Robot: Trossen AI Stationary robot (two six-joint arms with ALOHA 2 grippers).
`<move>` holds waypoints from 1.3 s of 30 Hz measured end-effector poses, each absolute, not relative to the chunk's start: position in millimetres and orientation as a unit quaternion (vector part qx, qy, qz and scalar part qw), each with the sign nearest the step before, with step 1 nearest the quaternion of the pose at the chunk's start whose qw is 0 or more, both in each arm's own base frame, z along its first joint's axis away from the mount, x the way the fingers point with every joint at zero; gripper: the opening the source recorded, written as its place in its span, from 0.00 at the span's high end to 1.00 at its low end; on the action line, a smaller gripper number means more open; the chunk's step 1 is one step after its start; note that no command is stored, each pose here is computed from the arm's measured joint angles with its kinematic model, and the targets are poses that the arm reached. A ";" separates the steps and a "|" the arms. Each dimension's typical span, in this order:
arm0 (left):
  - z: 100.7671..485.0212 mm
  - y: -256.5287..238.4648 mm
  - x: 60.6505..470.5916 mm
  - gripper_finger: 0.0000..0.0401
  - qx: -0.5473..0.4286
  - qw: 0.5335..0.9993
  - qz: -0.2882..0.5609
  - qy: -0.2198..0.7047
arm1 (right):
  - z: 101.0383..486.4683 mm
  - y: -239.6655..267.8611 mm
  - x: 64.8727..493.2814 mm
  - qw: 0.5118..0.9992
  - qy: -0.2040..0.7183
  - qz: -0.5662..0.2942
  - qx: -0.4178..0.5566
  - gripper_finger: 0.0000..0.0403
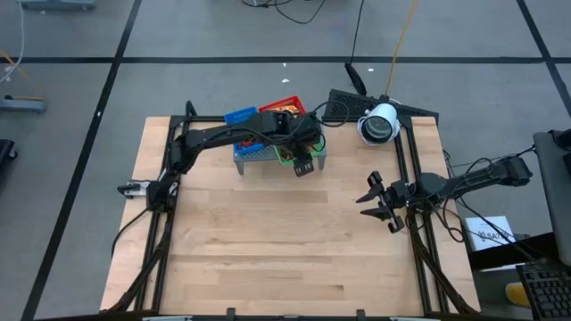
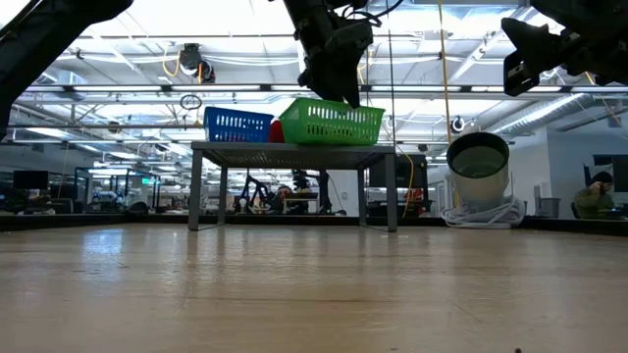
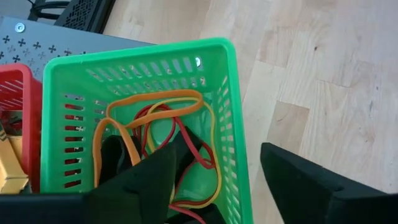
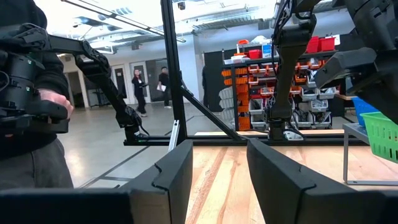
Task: Pick & Place Office Desk Supplies
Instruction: Return to Home Position
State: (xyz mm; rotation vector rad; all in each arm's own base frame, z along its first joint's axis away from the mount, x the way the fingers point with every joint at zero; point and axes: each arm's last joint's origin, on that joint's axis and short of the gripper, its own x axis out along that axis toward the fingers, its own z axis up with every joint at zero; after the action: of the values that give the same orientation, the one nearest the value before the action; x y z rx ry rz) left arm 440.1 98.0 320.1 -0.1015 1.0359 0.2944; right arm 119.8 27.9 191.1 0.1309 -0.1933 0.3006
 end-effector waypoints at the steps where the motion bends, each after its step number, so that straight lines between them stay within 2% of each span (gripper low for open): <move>1: 320.1 98.0 440.1 0.38 -0.049 0.857 0.140 0.493 | 191.1 27.8 119.9 0.982 -0.096 0.149 0.065 0.65; 6: 320.1 97.5 440.2 0.30 -0.049 0.858 0.138 0.493 | 191.1 27.8 119.9 0.982 -0.096 0.149 0.065 0.65; 12: 320.4 96.2 441.2 0.25 -0.057 0.862 0.122 0.489 | 191.1 27.8 119.8 0.982 -0.096 0.149 0.065 0.65; 31: 324.8 86.0 447.7 0.25 -0.048 0.879 0.110 0.462 | 191.1 27.9 119.9 0.982 -0.096 0.149 0.065 0.65; 39: 347.4 78.9 436.6 0.26 -0.044 0.891 0.105 0.439 | 191.1 27.9 119.9 0.982 -0.096 0.149 0.065 0.65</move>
State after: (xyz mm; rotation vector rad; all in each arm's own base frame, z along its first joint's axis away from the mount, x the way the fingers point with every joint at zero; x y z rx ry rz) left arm 436.6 78.9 347.4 -0.0904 0.9120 0.2182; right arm 119.9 27.9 191.1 0.1308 -0.1927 0.3005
